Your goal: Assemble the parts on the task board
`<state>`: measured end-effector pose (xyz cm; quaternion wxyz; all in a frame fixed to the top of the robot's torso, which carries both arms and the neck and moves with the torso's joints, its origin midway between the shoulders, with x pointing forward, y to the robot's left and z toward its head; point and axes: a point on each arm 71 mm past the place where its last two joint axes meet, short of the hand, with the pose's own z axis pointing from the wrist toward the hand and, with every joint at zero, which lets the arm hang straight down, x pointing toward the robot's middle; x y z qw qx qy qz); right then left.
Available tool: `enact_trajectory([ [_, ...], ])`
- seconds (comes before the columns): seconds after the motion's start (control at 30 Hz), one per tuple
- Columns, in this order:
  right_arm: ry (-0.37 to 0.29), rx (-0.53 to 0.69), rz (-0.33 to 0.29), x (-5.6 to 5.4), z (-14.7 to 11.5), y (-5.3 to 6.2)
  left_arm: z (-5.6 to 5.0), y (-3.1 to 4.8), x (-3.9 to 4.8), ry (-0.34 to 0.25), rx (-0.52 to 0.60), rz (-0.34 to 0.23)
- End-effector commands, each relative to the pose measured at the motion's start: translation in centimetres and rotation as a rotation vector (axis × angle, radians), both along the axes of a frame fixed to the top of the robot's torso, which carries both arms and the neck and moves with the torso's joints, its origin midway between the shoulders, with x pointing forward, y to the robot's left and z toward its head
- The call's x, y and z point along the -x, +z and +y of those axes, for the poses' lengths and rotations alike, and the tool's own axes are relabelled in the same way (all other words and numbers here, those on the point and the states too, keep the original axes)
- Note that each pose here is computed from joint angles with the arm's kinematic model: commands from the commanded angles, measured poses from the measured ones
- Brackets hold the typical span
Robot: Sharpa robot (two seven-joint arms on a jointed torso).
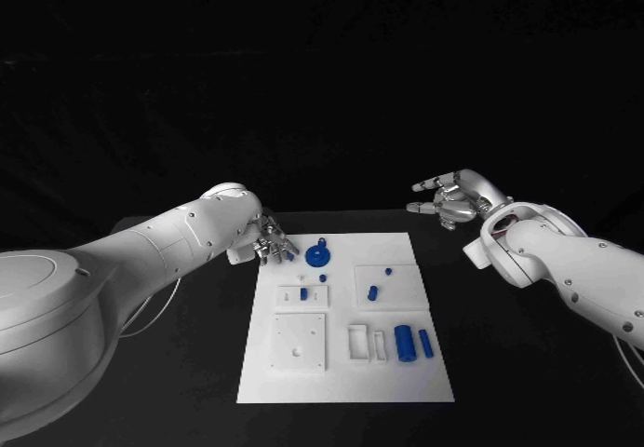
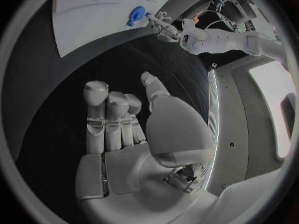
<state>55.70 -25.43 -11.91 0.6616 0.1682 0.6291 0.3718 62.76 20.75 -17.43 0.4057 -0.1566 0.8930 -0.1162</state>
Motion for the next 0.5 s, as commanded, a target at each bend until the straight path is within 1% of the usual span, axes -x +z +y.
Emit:
enact_trajectory([
  [0.03,0.011,0.008,-0.001,0.01,0.11,0.01,-0.33,0.01,0.01,-0.003,0.044,0.006],
  [0.5,0.012,0.009,0.002,-0.01,0.12,-0.03,-0.24,0.0,-0.01,0.007,0.063,0.015],
])
